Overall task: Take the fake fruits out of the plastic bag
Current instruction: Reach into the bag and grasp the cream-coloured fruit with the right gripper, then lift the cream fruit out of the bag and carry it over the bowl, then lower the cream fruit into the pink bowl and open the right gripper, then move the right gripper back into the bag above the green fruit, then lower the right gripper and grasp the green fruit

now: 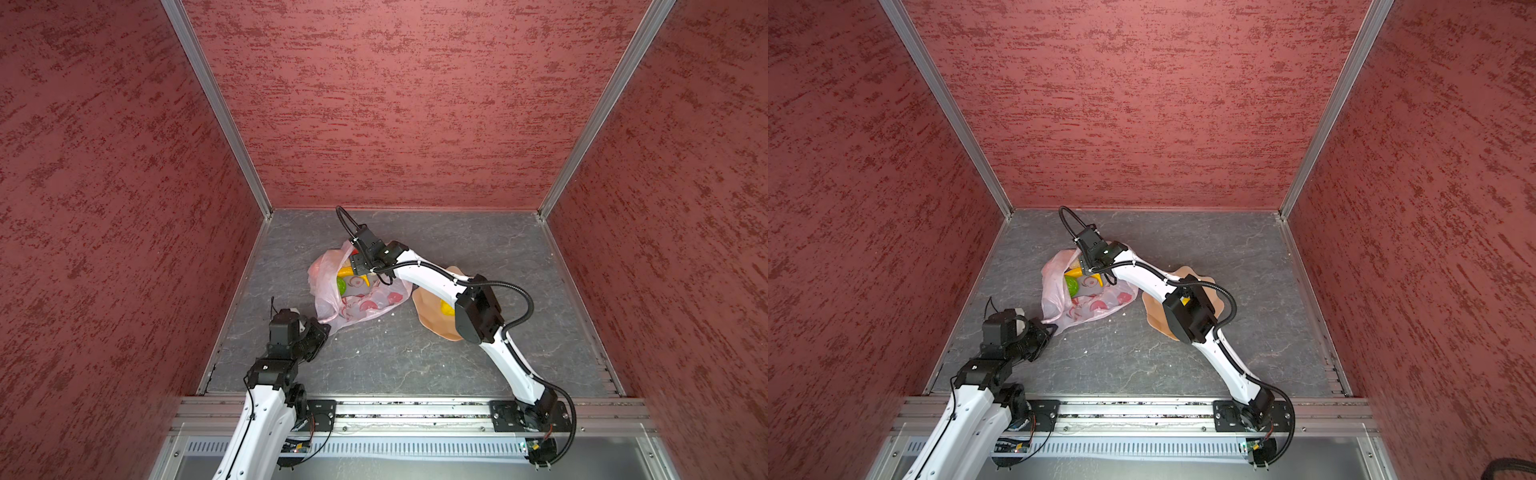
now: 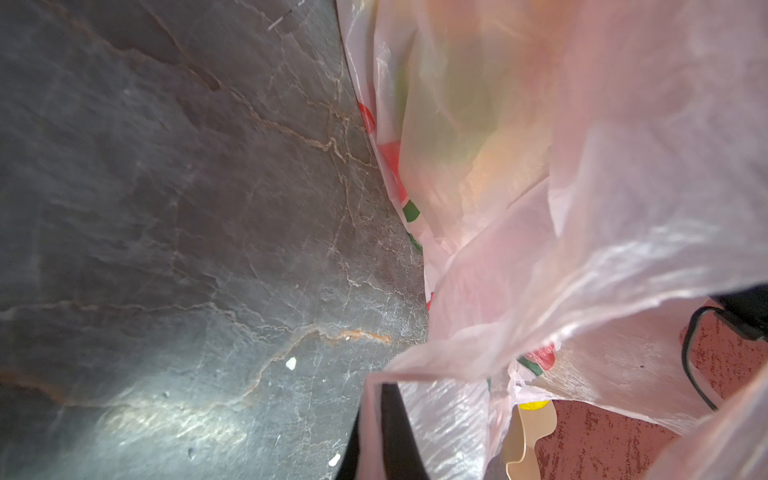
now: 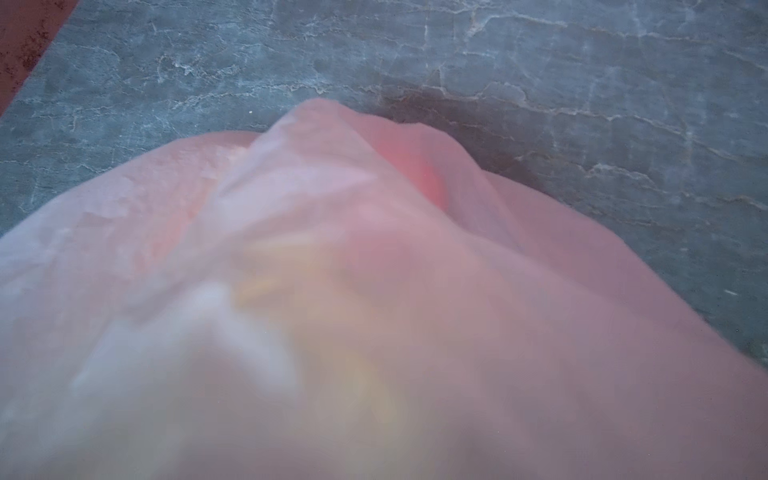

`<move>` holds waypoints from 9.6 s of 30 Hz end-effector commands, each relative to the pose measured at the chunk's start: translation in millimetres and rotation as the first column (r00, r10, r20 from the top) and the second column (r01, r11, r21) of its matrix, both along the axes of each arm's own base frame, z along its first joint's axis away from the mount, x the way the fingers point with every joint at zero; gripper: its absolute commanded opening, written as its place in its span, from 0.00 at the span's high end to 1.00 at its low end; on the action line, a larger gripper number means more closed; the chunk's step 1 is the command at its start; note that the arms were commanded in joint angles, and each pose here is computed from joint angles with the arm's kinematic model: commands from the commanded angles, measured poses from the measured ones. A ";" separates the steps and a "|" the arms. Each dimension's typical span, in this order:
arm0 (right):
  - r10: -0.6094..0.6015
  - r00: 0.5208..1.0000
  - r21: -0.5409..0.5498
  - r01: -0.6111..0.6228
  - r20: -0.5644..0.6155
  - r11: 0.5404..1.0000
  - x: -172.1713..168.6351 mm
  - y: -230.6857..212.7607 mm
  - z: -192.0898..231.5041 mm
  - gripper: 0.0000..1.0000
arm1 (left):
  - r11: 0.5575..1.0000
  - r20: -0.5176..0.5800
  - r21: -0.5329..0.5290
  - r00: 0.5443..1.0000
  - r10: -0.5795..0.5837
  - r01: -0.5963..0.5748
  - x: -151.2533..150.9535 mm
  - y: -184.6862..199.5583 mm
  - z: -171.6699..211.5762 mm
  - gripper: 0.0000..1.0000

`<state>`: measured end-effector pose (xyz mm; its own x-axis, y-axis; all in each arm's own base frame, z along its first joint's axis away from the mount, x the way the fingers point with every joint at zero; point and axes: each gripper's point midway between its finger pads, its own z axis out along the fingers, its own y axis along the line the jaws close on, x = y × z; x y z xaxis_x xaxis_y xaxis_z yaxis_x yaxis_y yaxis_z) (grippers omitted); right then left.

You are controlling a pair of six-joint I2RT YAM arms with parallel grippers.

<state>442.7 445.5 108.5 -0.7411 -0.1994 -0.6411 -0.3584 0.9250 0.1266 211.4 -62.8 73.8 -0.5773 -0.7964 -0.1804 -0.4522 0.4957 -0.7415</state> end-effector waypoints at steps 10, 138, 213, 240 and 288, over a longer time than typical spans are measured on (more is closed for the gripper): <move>-0.099 0.994 -0.007 0.099 0.038 0.995 24.8 -10.4 -16.0 0.23 | 1.000 0.021 -0.019 1.000 -0.012 0.012 5.8 -4.4 0.9 0.97; -0.429 0.893 0.108 0.444 -0.136 0.889 -70.9 -264.3 -24.2 0.64 | 1.000 0.056 -0.013 0.998 -0.003 0.004 13.8 -2.8 15.3 0.97; 0.308 0.945 0.220 -0.325 0.109 0.920 -106.5 34.3 112.3 0.39 | 1.000 0.071 -0.009 0.997 -0.003 0.004 13.2 -2.2 21.0 1.00; 0.136 0.989 0.307 -0.113 -0.055 0.945 -75.8 71.6 -6.3 0.35 | 0.997 0.056 0.038 0.997 0.062 -0.064 -7.7 11.9 25.3 1.00; 0.189 0.977 0.401 -0.134 -0.100 0.906 -72.6 100.0 -23.9 0.43 | 0.999 0.050 0.012 0.998 0.048 -0.049 -7.6 7.1 17.4 1.00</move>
